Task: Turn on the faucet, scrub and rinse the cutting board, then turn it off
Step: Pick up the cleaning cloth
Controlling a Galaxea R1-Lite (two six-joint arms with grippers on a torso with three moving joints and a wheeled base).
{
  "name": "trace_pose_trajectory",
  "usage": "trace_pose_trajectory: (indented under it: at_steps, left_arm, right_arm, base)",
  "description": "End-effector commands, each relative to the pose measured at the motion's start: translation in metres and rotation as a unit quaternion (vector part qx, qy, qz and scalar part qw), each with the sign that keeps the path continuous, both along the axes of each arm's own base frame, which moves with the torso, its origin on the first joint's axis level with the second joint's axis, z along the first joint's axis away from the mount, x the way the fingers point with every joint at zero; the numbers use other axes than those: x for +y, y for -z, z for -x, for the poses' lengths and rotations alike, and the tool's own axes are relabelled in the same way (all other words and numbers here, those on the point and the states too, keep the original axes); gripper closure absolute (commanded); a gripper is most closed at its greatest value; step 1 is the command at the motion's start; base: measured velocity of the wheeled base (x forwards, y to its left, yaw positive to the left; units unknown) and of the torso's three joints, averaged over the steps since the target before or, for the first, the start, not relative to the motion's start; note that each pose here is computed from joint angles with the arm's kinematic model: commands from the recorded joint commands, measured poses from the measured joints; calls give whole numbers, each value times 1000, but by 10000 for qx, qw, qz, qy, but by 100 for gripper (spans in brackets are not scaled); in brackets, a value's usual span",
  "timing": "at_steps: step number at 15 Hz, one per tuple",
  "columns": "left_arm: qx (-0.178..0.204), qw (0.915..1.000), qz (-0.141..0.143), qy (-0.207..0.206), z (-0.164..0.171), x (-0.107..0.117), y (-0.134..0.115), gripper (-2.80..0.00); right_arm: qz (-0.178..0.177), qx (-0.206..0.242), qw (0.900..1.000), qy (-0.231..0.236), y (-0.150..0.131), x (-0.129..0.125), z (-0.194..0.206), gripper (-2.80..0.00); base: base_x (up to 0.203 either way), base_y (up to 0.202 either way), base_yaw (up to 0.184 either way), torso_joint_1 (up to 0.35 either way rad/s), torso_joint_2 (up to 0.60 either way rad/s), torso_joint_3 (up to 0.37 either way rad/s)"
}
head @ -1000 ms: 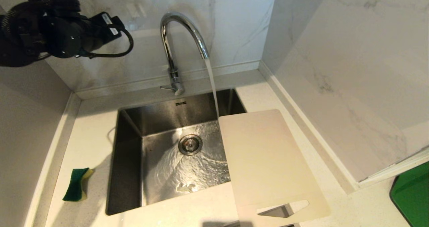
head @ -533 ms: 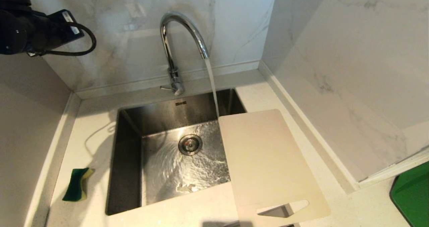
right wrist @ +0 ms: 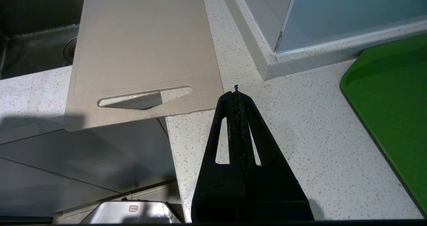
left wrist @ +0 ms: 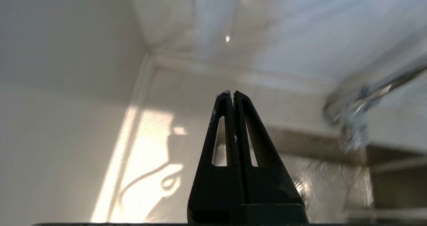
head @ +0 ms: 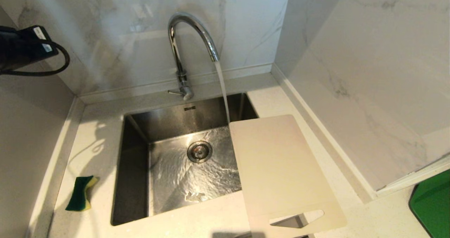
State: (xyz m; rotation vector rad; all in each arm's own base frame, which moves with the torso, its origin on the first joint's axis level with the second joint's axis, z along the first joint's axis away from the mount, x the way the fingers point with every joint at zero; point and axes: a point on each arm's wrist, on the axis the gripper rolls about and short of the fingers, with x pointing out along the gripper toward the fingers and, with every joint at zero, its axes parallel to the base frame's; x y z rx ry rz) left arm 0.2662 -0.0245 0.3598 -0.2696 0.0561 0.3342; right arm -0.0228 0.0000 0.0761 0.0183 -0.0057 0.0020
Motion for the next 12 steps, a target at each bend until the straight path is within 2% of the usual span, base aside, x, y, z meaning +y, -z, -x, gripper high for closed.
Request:
trace_pose_trajectory:
  at_steps: [1, 8, 12]
  left_arm:
    - [50, 9999, -29, -116, 24, 23, 4, 0]
    - [475, 9988, 85, 43, 67, 46, 47, 0]
    - [703, 9974, 46, 137, 93, 44, 93, 0]
  right_arm:
    - [-1, 2, 10000, -3, 0, 0, 0, 0]
    - [-1, -2, 10000, -6, 0, 0, 0, 0]
    - [-1, 4, 10000, 0, 0, 0, 0, 0]
  base:
    - [0, 0, 0, 0, 0, 0]
    - [0, 0, 0, 0, 0, 0]
    - [0, 0, 0, 0, 0, 0]
